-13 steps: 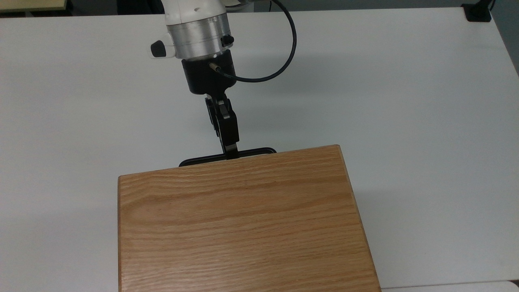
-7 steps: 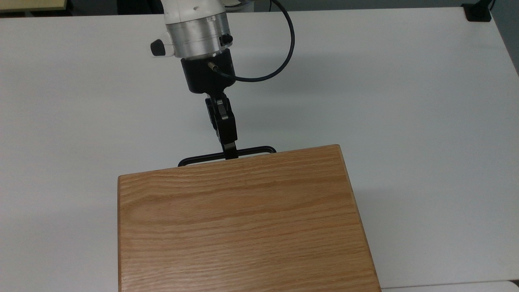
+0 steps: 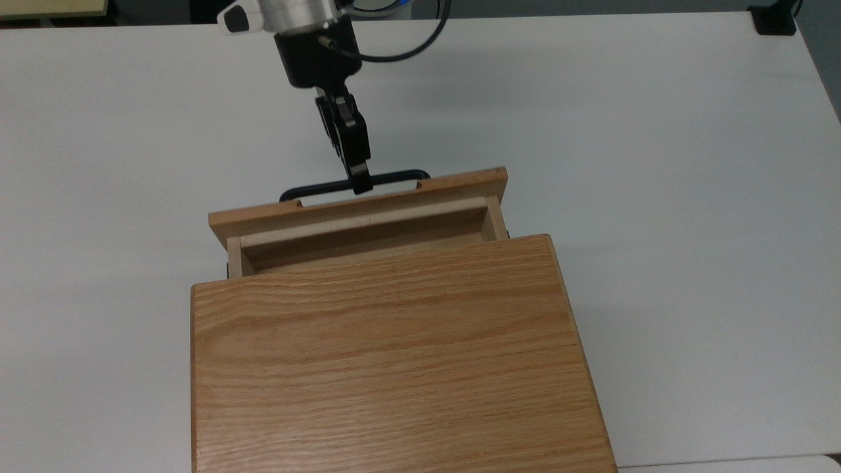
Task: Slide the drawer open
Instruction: 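Pull the handle outward, sliding the upper drawer out of the cabinet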
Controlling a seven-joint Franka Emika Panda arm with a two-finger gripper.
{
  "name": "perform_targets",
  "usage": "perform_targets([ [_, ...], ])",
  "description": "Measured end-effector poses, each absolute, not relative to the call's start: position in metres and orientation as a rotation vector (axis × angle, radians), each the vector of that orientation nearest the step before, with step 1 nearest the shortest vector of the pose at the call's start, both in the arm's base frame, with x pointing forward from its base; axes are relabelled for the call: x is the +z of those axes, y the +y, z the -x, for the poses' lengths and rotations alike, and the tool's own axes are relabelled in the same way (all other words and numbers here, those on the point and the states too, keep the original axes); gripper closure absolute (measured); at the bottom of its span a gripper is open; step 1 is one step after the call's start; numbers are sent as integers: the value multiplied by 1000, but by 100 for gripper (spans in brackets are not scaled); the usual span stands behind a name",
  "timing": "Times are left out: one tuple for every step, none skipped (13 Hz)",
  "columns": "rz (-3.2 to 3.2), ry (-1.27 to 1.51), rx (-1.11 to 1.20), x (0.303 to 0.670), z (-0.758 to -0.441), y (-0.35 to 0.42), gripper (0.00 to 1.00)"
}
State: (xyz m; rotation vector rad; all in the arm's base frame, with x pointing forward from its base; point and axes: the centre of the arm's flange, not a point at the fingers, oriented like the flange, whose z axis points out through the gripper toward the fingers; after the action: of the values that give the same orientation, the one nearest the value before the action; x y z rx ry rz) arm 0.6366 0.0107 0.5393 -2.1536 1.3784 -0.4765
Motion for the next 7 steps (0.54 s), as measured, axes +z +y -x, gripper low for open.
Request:
perform_targets([
  [2191,1367,-417,543,-624,2,84],
  [2232,1349,-356,547,-612,-7,84],
  [2268,1331,-300,549,-599,-18,84],
  [2296,1311,-259,551,-589,-27,84],
  [2322,1291,-211,552,-579,-33,84],
  [2340,1276,-173,552,-571,-37,84],
  [2347,1266,-160,552,-564,-41,84],
])
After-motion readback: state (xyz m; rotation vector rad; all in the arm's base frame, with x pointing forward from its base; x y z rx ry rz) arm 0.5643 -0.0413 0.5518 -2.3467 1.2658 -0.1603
